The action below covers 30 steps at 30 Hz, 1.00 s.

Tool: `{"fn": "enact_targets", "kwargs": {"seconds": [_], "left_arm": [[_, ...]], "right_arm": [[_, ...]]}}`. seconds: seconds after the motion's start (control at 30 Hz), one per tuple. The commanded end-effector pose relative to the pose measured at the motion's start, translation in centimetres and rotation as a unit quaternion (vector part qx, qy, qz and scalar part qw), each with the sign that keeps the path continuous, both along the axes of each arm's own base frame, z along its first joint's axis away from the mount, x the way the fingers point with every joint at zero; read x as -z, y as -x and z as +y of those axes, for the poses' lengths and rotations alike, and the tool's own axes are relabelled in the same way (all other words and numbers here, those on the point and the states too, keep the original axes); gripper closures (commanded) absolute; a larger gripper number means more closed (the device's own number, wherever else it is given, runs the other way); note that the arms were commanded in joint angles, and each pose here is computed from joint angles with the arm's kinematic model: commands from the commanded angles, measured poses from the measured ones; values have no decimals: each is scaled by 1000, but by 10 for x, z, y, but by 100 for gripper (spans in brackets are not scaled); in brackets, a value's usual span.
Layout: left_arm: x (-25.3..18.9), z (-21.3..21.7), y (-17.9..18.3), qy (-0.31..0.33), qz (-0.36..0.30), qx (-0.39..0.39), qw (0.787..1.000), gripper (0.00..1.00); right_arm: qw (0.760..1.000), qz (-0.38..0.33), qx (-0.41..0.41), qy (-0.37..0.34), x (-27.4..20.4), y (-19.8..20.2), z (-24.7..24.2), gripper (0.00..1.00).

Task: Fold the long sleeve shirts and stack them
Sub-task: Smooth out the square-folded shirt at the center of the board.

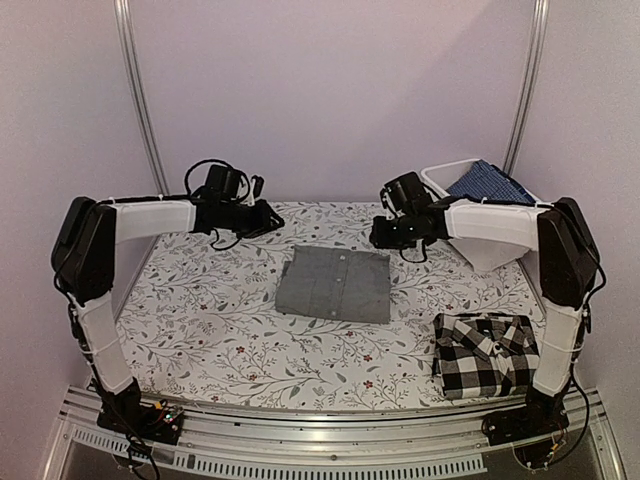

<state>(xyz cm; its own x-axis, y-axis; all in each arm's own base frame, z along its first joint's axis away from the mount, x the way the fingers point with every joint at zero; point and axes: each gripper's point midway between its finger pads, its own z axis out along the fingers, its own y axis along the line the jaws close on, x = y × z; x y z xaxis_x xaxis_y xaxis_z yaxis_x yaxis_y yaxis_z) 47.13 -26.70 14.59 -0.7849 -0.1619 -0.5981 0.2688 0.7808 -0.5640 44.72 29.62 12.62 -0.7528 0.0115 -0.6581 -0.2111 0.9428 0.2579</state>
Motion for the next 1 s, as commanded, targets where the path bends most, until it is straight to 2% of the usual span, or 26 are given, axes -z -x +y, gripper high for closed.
{"fn": "enact_targets", "kwargs": {"seconds": [0.0, 0.27, 0.53, 0.67, 0.97], "left_arm": [[21, -38, 40, 19, 33, 51, 998, 86], [71, -67, 85, 20, 97, 91, 991, 100], [106, -59, 103, 8, 124, 85, 989, 100], [119, -55, 109, -1, 136, 82, 987, 100], [135, -53, 134, -16, 150, 84, 985, 100]], "right_arm": [[999, 19, -31, -6, 7, 11, 24, 69], [998, 49, -32, 3, 55, -13, 31, 70], [995, 92, -33, -10, 96, -35, 23, 70], [994, 99, -38, -14, 96, -38, 23, 68], [995, 87, -49, -6, 55, -34, 31, 60]]}}
